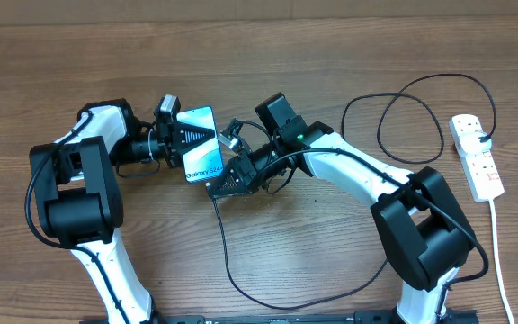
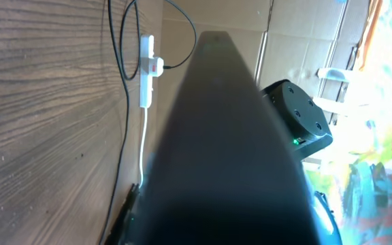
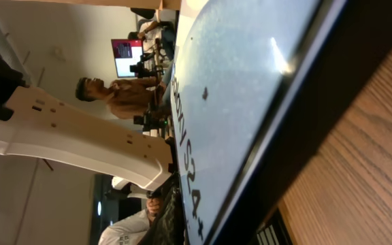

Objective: Plug charger to phone and switch on socket

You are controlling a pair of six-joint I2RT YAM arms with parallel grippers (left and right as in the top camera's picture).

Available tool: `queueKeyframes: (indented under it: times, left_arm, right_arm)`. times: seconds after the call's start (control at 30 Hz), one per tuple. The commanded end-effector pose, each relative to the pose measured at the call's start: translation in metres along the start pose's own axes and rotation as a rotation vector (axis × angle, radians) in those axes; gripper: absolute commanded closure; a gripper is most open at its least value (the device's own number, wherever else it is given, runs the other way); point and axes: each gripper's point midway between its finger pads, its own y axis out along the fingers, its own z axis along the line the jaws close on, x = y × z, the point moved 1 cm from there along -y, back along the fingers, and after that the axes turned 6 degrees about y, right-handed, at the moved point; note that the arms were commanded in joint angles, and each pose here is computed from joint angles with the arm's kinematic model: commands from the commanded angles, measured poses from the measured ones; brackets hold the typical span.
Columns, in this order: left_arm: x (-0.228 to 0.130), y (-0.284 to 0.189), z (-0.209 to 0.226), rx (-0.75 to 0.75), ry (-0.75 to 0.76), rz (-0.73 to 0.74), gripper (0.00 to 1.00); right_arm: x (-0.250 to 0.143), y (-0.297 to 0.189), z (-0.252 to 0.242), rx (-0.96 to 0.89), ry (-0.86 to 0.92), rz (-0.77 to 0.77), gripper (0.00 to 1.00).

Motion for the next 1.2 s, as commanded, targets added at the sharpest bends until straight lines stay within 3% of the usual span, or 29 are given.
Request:
queueKeyframes:
  times: [0.0, 0.63, 0.97, 1.17]
  left_arm:
    - [-0.007, 0.015, -0.013, -0.015, 0.000, 0.035, 0.96]
    - [-0.007, 0.016, -0.013, -0.016, 0.022, 0.035, 0.96]
    - [0.003, 0.016, 0.006, 0.045, 0.215, 0.068, 0.96]
    - [0.005, 0.016, 0.011, 0.068, 0.250, 0.078, 0.95]
  right_arm:
    - [0.011, -0.003, 0.015, -0.033, -0.075, -0.049, 0.96]
    - [0.024, -0.004, 0.014, -0.059, -0.048, -0.102, 0.96]
    - [0.017, -0.027, -0.010, -0.126, -0.044, -0.113, 0.96]
    - [-0.005, -0.034, -0.028, -0.188, -0.171, -0.045, 0.96]
